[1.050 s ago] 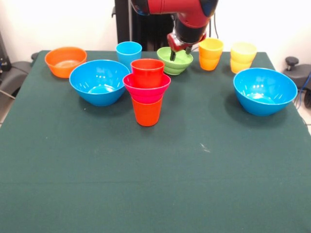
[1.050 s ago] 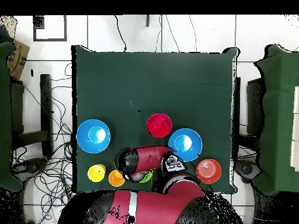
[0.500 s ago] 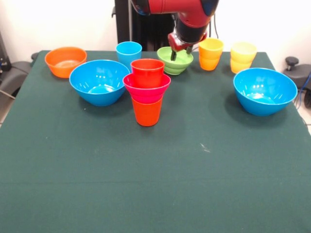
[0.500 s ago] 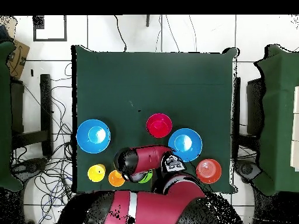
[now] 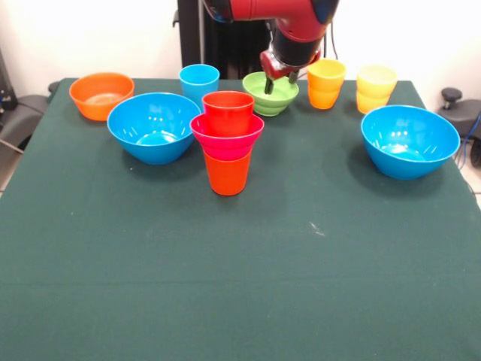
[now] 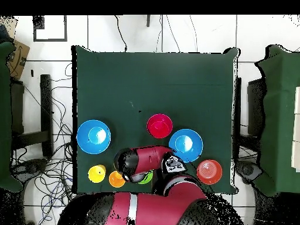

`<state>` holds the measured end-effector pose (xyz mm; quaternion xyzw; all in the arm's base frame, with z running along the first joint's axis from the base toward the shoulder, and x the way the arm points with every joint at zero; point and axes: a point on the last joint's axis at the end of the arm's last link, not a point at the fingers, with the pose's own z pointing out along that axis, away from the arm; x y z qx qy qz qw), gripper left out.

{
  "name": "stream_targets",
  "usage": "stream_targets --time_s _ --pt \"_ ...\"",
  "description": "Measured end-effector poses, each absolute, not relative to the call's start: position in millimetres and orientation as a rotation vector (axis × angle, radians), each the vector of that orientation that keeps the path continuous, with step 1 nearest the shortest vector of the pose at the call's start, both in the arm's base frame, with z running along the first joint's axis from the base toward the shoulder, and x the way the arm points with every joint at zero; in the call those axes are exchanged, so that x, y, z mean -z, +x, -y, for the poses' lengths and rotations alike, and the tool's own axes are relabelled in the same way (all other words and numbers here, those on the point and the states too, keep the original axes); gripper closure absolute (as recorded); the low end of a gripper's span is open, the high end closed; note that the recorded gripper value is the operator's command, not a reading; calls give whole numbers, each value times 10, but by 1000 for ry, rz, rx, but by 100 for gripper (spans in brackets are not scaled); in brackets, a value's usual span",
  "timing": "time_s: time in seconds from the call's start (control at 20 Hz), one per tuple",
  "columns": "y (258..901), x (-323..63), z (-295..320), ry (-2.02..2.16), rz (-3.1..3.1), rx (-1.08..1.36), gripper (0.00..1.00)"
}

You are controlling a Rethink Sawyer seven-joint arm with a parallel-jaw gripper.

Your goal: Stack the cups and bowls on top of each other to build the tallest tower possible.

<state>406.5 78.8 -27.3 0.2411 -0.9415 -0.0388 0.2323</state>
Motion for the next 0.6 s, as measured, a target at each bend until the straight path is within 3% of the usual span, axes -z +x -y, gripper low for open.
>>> stream_targets --time_s 0.6 --pt "4094 246 -781 664 2595 102 0"
